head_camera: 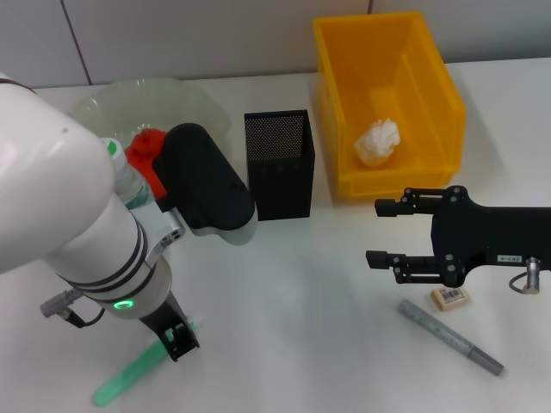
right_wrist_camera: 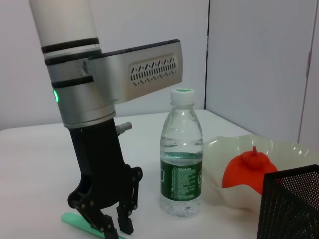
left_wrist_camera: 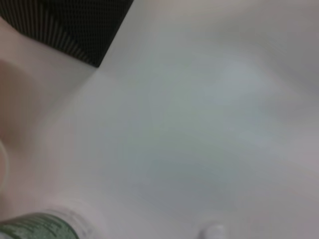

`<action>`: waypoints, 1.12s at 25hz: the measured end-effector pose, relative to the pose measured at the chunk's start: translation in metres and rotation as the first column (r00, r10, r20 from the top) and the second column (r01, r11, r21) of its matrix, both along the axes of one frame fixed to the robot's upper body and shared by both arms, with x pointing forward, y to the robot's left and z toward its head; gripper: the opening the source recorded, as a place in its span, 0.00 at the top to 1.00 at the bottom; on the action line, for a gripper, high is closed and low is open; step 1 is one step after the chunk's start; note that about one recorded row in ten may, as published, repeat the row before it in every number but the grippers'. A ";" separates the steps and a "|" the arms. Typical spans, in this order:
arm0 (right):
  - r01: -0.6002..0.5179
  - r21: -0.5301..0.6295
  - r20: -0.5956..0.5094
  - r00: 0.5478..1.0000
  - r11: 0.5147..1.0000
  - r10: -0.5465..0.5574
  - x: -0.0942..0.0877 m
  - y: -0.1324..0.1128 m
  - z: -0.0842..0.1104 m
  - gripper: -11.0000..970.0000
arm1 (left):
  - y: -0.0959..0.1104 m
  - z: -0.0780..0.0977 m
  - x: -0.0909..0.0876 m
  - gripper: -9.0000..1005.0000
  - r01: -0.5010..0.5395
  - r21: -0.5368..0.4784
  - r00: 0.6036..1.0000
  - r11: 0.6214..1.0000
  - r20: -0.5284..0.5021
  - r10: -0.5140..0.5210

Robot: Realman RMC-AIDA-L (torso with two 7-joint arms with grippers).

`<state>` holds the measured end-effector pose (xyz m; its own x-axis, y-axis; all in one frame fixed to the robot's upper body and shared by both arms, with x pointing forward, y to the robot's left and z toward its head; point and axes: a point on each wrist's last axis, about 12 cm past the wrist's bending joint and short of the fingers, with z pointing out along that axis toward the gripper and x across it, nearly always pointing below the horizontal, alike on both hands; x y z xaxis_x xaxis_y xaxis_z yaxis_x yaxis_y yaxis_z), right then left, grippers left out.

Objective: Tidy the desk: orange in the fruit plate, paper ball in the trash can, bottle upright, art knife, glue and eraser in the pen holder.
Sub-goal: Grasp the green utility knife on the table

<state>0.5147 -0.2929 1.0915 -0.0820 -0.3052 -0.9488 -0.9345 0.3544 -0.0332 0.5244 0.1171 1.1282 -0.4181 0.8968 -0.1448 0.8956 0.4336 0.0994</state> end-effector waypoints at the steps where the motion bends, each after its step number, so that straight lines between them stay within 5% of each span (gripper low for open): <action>1: 0.000 0.000 0.000 1.000 1.000 0.000 0.000 0.000 0.000 0.29 | 0.000 0.000 0.000 0.78 0.000 0.000 1.000 1.000 0.000 0.000; 28: 0.002 -0.003 0.004 1.000 1.000 -0.002 0.001 0.000 0.000 0.29 | -0.002 -0.001 0.006 0.75 -0.002 -0.003 1.000 1.000 0.006 0.002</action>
<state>0.5157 -0.2927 1.0916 -0.0792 -0.3076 -0.9482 -0.9336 0.3563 -0.0376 0.5309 0.1148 1.1271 -0.4191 0.8955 -0.1499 0.8940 0.4358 0.1039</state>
